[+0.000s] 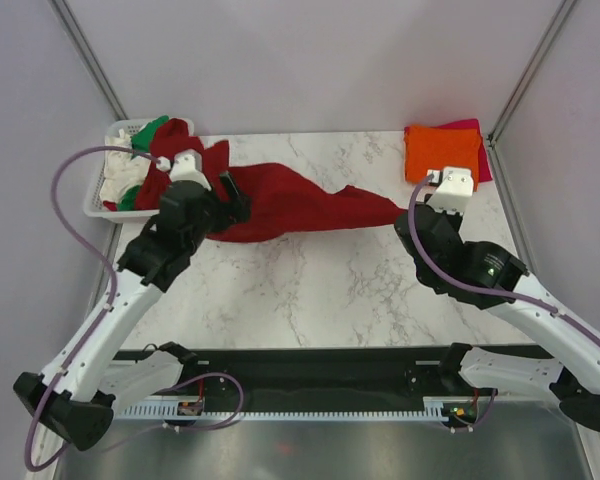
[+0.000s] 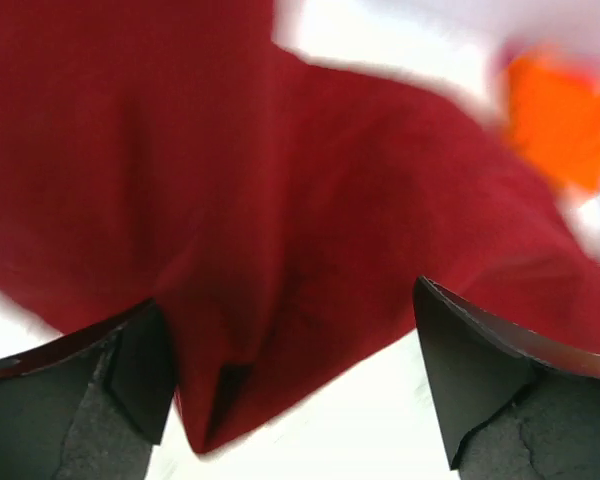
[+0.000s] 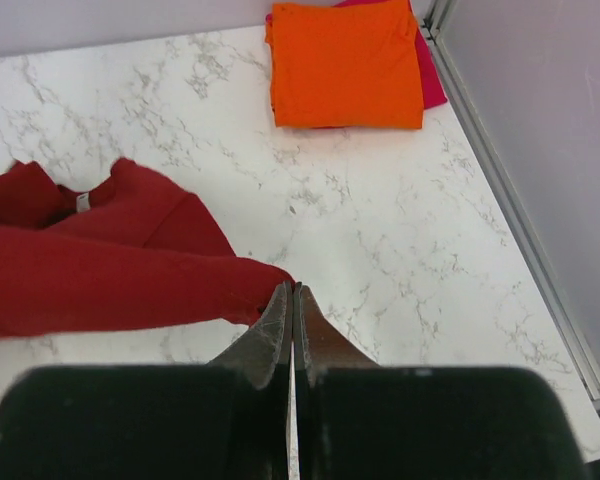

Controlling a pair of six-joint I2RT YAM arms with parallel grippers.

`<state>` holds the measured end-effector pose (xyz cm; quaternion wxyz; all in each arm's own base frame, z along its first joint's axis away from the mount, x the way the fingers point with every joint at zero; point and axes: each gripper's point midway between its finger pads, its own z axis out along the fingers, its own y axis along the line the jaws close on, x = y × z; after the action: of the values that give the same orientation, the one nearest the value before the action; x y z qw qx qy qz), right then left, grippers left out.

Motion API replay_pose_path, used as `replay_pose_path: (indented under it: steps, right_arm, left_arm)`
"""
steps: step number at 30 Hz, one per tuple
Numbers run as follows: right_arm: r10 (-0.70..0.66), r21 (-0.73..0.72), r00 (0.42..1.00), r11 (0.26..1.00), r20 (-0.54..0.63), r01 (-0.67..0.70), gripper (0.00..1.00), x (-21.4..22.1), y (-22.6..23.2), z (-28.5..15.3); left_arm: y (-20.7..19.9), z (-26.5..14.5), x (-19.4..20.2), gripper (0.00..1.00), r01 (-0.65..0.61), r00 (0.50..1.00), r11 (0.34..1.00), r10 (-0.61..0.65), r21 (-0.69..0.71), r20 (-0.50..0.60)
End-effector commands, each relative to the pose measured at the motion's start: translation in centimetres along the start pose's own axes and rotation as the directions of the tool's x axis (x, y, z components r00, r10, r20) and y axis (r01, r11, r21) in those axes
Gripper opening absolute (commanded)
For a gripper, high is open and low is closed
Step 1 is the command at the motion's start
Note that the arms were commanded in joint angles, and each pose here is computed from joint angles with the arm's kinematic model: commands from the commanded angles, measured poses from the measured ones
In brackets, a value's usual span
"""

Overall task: Fold and stack the t-shirts
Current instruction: Flatten the tshirt out

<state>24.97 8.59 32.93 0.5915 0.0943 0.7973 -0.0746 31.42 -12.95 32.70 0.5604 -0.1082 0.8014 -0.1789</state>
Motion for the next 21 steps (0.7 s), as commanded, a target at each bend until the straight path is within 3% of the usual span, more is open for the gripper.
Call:
replay_pose_path:
  steps: [1, 4, 10, 19, 21]
  right_arm:
    - [-0.048, 0.036, 0.999, 0.998, -0.016, 0.048, 0.00, 1.8, -0.3, 0.7]
    - [-0.077, 0.024, 0.995, 0.997, -0.065, 0.078, 0.00, 4.4, 0.2, 1.3]
    - [-0.079, 0.060, 0.993, 0.995, -0.085, 0.084, 0.00, 5.9, -0.1, 1.8]
    - [-0.110, 0.097, 0.988, 0.988, -0.106, 0.121, 0.00, 7.1, -1.0, 2.4]
    - [-0.114, 0.031, 0.983, 0.992, -0.144, 0.120, 0.00, 8.3, 0.6, 2.9]
  left_arm:
    - [6.3, 0.2, 11.8, 1.00, -0.027, 0.960, 0.985, -0.022, -0.170, -0.280]
    - [7.9, -2.0, 13.4, 1.00, -0.024, 0.949, 0.979, -0.041, -0.200, -0.313]
    - [9.5, -3.6, 12.0, 1.00, -0.057, 0.965, 0.965, -0.012, -0.255, -0.262]
    - [11.1, -1.5, 14.9, 0.93, -0.087, 0.941, 0.933, -0.038, -0.350, -0.335]
    - [10.5, 0.5, 15.1, 0.93, -0.104, 0.939, 0.933, -0.021, -0.343, -0.343]
